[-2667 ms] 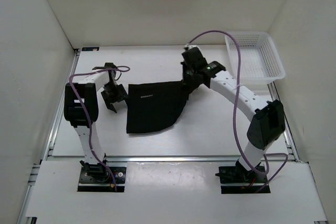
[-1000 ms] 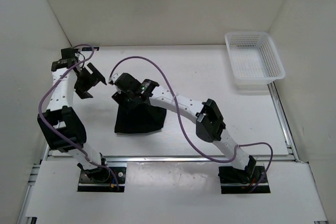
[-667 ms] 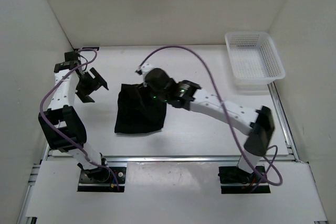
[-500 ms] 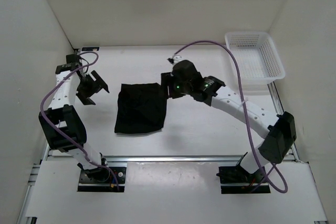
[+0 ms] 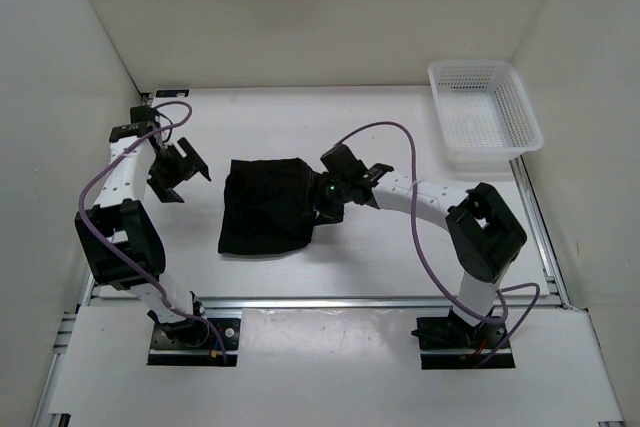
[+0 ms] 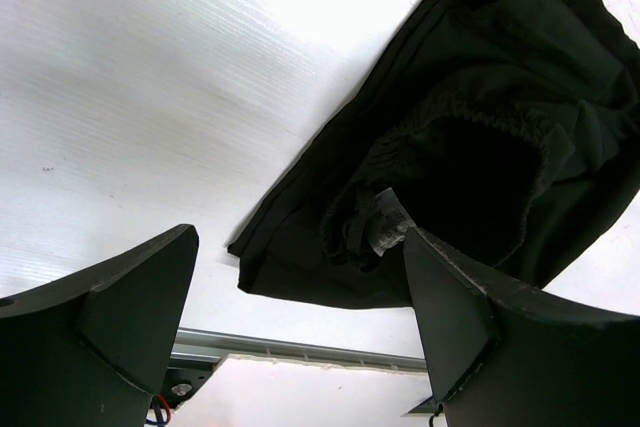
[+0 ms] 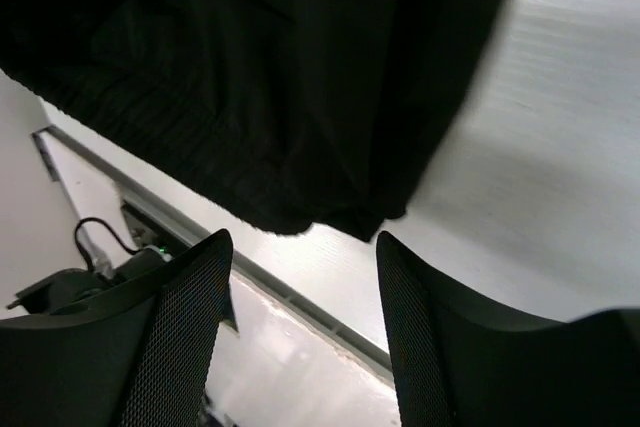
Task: Fold and stack the shorts
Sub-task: Fold the shorts
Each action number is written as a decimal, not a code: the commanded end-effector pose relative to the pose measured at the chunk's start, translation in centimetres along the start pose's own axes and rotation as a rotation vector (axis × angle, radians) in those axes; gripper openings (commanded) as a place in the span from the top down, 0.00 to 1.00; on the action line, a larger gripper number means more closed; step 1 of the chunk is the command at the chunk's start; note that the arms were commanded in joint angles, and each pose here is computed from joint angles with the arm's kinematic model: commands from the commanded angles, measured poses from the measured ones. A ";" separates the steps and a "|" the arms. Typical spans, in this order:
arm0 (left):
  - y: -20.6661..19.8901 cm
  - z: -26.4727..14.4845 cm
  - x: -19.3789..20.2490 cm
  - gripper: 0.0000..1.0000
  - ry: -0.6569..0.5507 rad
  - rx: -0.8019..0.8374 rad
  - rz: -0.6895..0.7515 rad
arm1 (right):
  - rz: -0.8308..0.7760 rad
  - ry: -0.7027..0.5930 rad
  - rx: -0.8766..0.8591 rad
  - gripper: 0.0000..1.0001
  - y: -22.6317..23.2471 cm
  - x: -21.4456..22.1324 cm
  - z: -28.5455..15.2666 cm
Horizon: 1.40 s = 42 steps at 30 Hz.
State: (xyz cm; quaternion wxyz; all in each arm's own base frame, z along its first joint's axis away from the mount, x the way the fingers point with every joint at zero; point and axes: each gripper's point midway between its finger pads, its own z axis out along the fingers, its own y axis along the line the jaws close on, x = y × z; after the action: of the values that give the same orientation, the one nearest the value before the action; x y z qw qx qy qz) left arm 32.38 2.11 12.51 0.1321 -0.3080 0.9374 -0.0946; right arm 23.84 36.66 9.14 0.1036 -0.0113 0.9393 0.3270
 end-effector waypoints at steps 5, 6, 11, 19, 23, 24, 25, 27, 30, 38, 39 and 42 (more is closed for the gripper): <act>-0.2 -1.1 -0.7 0.05 -0.060 0.007 0.025 | 0.067 0.051 -0.086 0.38 1.9 0.2 2.1; -0.2 -1.1 -0.7 0.05 -0.060 0.007 0.025 | 0.067 0.044 -0.080 0.38 1.8 -0.1 2.4; 0.0 -1.1 -0.7 0.05 -0.064 -0.002 0.034 | 0.059 0.028 -0.065 0.63 2.0 -0.3 3.0; 0.3 -1.5 -0.4 0.05 -0.068 -0.010 0.043 | -0.047 -0.083 -0.064 0.99 4.5 -3.7 1.2; 0.3 -1.8 -0.3 0.05 -0.069 -0.009 0.043 | -0.123 -0.105 -0.080 0.99 7.0 -5.7 0.6; 0.5 -1.6 0.0 0.05 -0.061 -0.013 0.042 | -0.155 -0.139 -0.133 0.99 9.9 -7.5 -0.4; 0.4 -1.9 0.0 0.05 -0.069 -0.010 0.043 | -0.154 -0.100 -0.105 0.99 9.4 -7.5 1.1; 0.6 -2.0 0.4 0.05 -0.063 -0.013 0.042 | -0.156 -0.055 -0.126 0.96 10.0 -8.5 3.4; 1.0 -2.3 1.2 0.05 -0.058 -0.015 0.041 | -0.195 -0.096 -0.270 0.50 14.9 -13.1 4.7; 1.5 -5.4 0.2 0.05 -0.156 -0.025 0.040 | -0.258 -0.300 -0.415 0.27 18.9 -18.0 -0.7; 1.0 -5.8 -0.1 0.07 -0.178 -0.001 0.045 | -0.247 -0.309 -0.370 0.27 17.4 -17.2 -1.5; -0.9 -6.4 -0.3 0.17 -0.219 0.037 0.124 | -0.218 -0.408 -0.290 0.27 15.0 -17.8 -4.9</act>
State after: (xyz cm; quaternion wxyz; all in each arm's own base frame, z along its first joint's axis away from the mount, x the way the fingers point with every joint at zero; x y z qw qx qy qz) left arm 29.80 2.95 15.94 0.1845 -0.2926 0.9361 -0.0636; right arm 38.24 47.08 16.38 0.2119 -0.0615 0.8813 0.4179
